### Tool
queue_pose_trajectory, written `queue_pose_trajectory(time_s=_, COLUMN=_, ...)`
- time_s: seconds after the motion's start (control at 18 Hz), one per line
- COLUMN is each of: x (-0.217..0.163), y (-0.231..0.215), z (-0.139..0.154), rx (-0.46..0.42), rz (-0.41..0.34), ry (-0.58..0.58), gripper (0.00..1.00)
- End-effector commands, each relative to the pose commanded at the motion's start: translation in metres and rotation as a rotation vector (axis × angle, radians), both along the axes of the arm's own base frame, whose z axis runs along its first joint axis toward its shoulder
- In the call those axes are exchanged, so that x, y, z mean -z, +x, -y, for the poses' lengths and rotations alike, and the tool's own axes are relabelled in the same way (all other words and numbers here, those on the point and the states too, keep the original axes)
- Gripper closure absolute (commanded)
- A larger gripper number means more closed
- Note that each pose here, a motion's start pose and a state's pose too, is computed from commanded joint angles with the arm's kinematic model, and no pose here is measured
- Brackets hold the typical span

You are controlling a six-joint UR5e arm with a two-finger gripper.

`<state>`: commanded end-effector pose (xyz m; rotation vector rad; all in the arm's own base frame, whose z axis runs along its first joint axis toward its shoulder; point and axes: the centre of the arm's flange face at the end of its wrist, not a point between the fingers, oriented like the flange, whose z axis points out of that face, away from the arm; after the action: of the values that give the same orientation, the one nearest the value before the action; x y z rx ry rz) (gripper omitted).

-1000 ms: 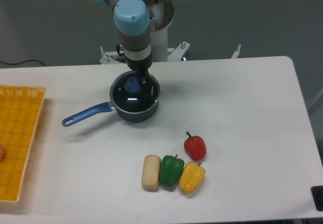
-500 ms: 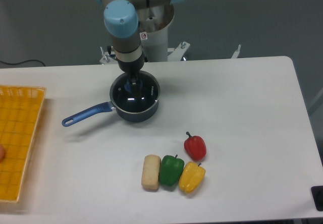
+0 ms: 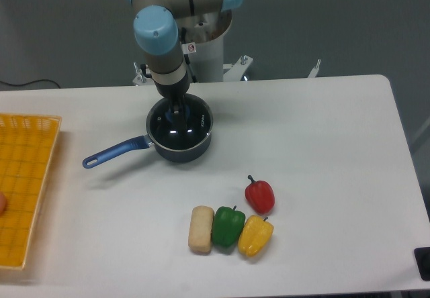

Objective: Open the lid
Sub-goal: 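Close the gripper on the blue knob of the glass lid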

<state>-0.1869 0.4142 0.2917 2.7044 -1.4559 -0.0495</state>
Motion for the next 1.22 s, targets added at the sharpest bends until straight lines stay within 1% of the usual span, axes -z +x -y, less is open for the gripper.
queue_pose_trajectory(time_s=0.78, x=0.0017, y=-0.0030, z=-0.0038, rx=-0.002, rz=0.002, ry=0.000, gripper=0.01)
queue_pose_trajectory(time_s=1.22, x=0.0037, y=-0.0054, z=-0.0084, rx=0.002, rz=0.008, ry=0.000, gripper=0.07)
